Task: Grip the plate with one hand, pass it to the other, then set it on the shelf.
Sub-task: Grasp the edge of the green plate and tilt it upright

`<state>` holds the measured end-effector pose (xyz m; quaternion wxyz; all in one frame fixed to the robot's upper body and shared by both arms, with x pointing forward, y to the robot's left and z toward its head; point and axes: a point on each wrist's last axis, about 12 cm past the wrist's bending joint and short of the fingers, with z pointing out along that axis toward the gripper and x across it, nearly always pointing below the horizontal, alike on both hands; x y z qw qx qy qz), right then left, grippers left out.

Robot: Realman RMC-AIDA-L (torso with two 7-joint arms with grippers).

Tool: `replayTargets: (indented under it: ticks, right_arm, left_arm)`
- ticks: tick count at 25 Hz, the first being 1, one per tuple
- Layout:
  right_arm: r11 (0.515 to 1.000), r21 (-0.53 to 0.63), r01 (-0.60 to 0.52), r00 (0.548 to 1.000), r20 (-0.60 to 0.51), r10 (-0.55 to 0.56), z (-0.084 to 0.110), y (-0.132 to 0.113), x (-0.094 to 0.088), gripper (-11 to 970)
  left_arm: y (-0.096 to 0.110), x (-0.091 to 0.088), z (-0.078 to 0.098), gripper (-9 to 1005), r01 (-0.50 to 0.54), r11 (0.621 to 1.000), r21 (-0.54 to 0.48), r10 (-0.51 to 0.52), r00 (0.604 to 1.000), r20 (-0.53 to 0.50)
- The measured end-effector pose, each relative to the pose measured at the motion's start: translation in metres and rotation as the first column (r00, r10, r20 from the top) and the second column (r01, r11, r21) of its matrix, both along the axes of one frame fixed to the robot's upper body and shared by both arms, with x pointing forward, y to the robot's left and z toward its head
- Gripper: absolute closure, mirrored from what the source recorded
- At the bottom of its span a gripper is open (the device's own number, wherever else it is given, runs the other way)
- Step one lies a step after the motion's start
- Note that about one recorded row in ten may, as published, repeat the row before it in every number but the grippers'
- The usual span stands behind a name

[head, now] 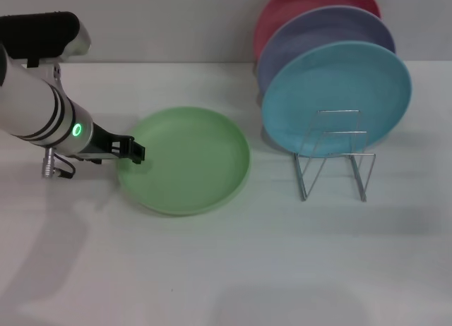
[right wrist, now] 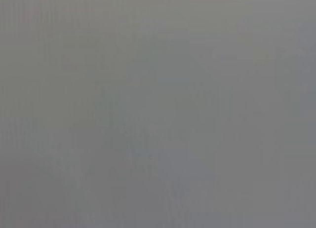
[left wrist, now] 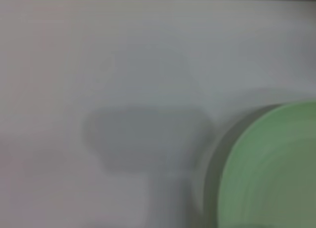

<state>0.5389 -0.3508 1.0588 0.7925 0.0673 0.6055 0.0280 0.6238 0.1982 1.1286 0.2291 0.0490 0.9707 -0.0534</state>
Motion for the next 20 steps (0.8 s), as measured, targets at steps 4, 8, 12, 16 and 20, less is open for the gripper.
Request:
replayTargets:
  ticks: [4, 8, 12, 16, 20]
  right_arm:
    - [1.0, -0.005, 0.0, 1.0, 0.002, 0.0, 0.0007, -0.0001, 0.0008, 495]
    - [1.0, -0.013, 0.002, 1.0, 0.006, -0.002, 0.0026, -0.002, 0.002, 495]
    - [1.0, -0.013, 0.001, 1.0, 0.007, -0.001, 0.003, -0.0021, 0.0024, 496]
    - [1.0, -0.014, 0.001, 1.0, 0.007, -0.001, 0.003, -0.0022, 0.0024, 495]
    - [1.0, -0.013, 0.001, 1.0, 0.007, -0.001, 0.003, -0.0022, 0.0023, 496]
  left_arm:
    - [-0.0005, 0.0001, -0.0013, 275, -0.006, 1.0, 0.0, 0.006, 1.0, -0.007]
    - [-0.001, 0.0006, -0.0029, 275, -0.008, 1.0, 0.01, 0.008, 1.0, -0.012]
    - [-0.0022, 0.0008, -0.0052, 276, -0.003, 1.0, 0.017, 0.004, 1.0, -0.018]
    - [-0.0029, 0.0009, -0.0061, 277, 0.0, 1.0, 0.022, 0.0, 1.0, -0.02]
    - [-0.0028, 0.0009, -0.0068, 278, 0.002, 1.0, 0.025, -0.001, 1.0, -0.023]
